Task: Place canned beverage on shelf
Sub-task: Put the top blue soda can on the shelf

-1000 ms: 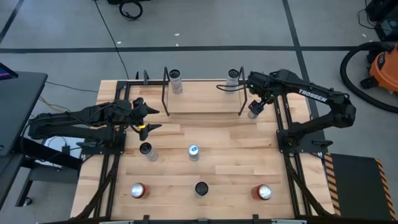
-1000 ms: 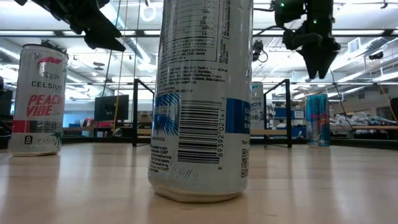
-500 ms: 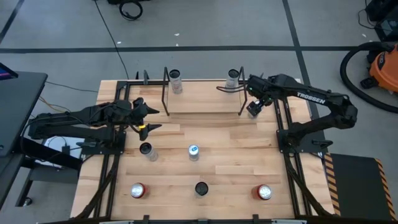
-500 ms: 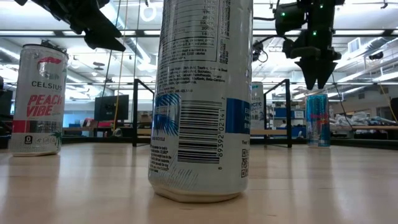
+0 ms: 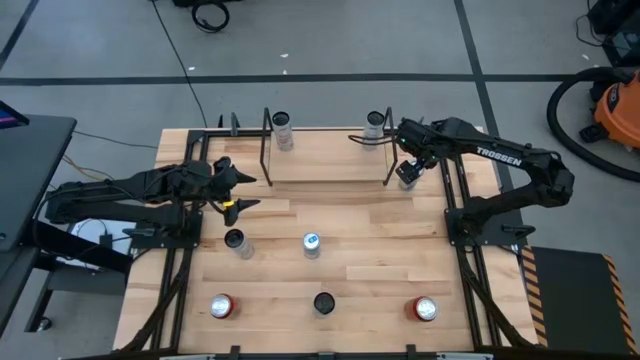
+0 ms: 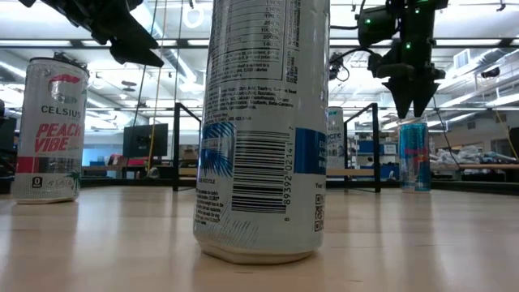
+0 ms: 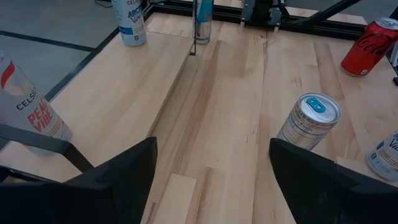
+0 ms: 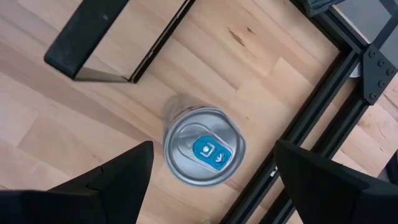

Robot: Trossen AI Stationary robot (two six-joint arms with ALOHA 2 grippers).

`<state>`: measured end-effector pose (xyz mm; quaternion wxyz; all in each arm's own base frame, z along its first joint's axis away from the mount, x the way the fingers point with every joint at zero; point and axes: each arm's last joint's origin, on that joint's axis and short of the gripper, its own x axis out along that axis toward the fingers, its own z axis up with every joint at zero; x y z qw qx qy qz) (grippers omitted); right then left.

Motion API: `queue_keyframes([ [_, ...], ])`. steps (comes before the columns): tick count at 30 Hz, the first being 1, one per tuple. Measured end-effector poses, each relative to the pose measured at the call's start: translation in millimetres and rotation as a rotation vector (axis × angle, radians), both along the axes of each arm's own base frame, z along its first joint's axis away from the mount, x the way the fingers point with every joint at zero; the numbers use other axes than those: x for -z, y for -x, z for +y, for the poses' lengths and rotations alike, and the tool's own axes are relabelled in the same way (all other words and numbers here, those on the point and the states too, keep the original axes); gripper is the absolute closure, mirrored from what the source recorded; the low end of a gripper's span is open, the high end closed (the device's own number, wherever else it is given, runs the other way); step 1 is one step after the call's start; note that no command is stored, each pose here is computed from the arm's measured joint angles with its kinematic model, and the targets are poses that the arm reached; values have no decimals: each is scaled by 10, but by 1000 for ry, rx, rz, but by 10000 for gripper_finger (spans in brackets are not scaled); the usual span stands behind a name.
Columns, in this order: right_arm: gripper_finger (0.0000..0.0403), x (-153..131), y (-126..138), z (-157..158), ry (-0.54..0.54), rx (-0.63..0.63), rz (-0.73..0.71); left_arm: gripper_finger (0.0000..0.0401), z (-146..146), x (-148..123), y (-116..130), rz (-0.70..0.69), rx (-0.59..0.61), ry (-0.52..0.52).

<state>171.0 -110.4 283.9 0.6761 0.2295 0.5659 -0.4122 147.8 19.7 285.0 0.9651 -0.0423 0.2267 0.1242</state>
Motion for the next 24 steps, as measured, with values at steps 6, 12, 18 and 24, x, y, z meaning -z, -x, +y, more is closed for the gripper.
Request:
queue_keyframes([
  [6, 59, 124, 1, 2, -7, 15, 4, 90, 0, 0, 0, 0, -1, 0],
  [12, 59, 262, 27, 8, 0, 29, 41, 90, 0, 1, 0, 1, 0, 1],
  [18, 59, 376, 25, 9, -7, 2, 40, 90, 0, 0, 0, 0, 0, 0],
  [24, 75, 361, 15, 3, 0, -9, 35, 90, 0, 0, 0, 0, -1, 1],
])
